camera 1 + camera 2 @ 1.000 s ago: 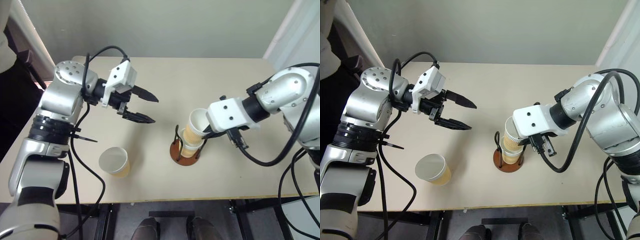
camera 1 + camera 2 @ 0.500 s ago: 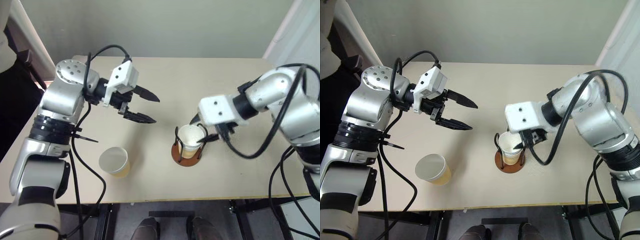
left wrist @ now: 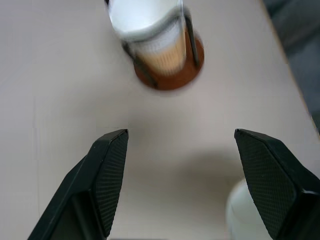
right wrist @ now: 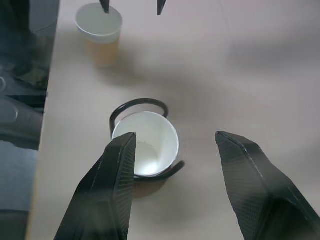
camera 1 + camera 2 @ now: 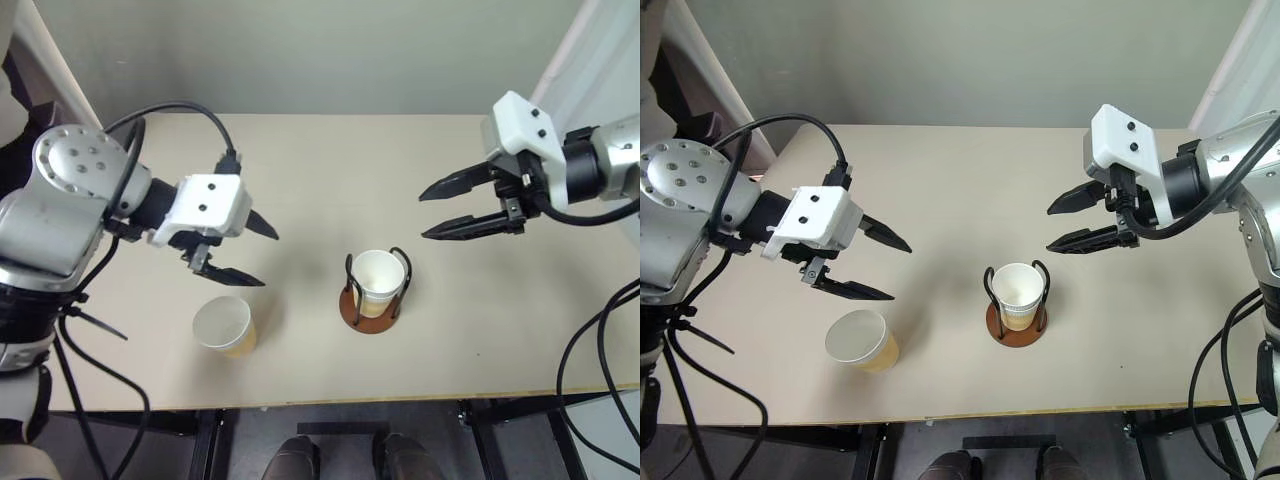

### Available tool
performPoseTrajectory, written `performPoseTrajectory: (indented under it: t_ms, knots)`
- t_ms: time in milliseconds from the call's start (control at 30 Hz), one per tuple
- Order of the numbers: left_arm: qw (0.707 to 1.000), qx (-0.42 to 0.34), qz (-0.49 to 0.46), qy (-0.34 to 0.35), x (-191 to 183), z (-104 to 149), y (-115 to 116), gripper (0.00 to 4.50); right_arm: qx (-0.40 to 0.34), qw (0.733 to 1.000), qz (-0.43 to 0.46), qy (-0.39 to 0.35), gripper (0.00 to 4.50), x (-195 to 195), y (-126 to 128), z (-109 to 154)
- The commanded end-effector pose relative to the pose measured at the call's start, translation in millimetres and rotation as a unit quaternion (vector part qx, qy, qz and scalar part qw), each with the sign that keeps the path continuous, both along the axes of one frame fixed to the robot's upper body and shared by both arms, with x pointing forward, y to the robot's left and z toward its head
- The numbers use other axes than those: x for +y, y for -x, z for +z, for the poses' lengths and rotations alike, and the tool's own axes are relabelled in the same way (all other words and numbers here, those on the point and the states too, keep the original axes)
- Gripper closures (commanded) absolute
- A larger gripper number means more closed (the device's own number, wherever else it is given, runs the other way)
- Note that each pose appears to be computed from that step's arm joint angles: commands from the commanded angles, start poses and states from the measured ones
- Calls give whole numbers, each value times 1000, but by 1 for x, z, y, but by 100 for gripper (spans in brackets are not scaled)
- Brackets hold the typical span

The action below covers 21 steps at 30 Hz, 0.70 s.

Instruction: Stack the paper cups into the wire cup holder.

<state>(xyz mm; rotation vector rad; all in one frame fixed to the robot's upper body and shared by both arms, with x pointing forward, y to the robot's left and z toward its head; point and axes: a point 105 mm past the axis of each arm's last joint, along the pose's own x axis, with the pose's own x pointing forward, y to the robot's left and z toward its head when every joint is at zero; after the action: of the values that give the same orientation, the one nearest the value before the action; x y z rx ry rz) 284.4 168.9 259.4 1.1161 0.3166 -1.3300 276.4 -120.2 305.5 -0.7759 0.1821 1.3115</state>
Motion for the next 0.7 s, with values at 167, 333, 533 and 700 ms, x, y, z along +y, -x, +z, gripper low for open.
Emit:
performPoseTrajectory:
  t_ms: [167,333,533,700]
  knots:
    - [998,-10,44,-50,13,-6,-8,85,0,1000,1,-10,193,-3,8,10]
    - [997,13,42,-66,18,-15,-3,85,10,1000,-3,-4,193,-6,11,10]
    - [994,37,42,-93,27,-24,3,85,29,1000,11,4,193,-8,21,8]
    - [991,36,56,-113,36,-25,2,85,29,999,15,7,193,-9,23,6]
